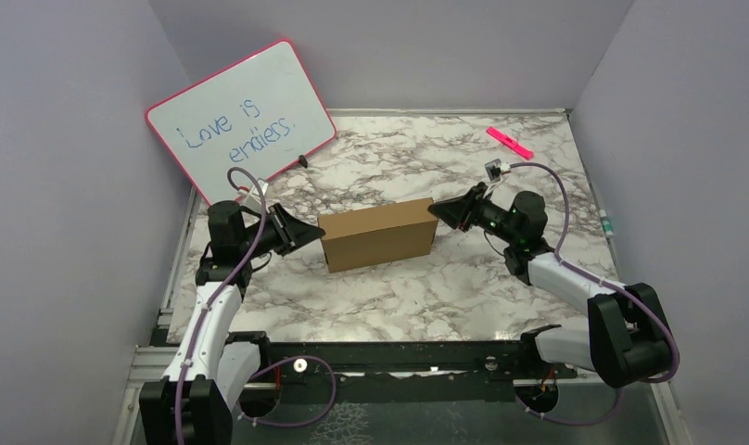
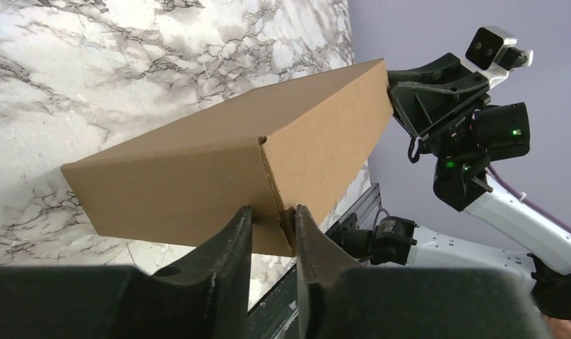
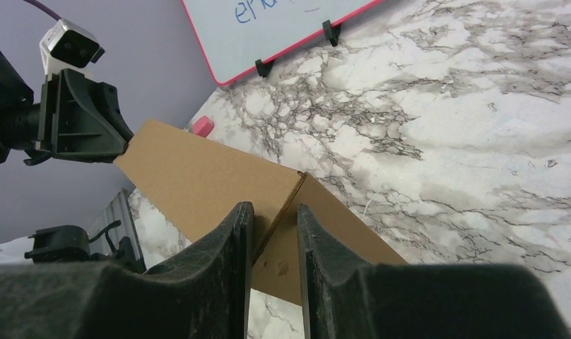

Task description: Fold the paper box

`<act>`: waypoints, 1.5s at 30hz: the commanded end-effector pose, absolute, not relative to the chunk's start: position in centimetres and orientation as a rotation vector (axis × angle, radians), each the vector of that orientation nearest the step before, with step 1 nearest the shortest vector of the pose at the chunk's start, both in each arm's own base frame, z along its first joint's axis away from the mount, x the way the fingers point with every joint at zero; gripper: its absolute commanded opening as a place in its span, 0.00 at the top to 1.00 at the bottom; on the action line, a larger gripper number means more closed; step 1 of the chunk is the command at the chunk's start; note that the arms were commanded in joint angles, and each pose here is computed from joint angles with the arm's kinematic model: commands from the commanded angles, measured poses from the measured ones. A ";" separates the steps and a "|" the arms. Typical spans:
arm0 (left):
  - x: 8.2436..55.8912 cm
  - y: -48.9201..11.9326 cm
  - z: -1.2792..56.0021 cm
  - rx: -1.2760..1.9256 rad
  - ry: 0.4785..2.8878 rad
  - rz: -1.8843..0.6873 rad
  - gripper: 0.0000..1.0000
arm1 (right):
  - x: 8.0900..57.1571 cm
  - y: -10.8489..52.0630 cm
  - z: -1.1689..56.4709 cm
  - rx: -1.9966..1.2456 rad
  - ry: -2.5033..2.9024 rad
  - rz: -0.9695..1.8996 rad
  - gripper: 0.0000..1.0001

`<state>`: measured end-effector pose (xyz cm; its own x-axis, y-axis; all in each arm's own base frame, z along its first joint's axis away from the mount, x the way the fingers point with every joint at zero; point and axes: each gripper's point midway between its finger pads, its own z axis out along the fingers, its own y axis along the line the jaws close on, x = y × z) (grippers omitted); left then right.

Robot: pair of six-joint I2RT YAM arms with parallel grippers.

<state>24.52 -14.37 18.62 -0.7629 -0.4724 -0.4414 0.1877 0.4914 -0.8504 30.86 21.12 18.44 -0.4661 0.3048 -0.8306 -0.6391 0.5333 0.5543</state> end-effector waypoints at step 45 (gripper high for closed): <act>27.0 -18.6 30.1 0.789 1.716 -0.814 0.02 | 26.5 16.7 29.4 -0.466 1.710 0.747 0.08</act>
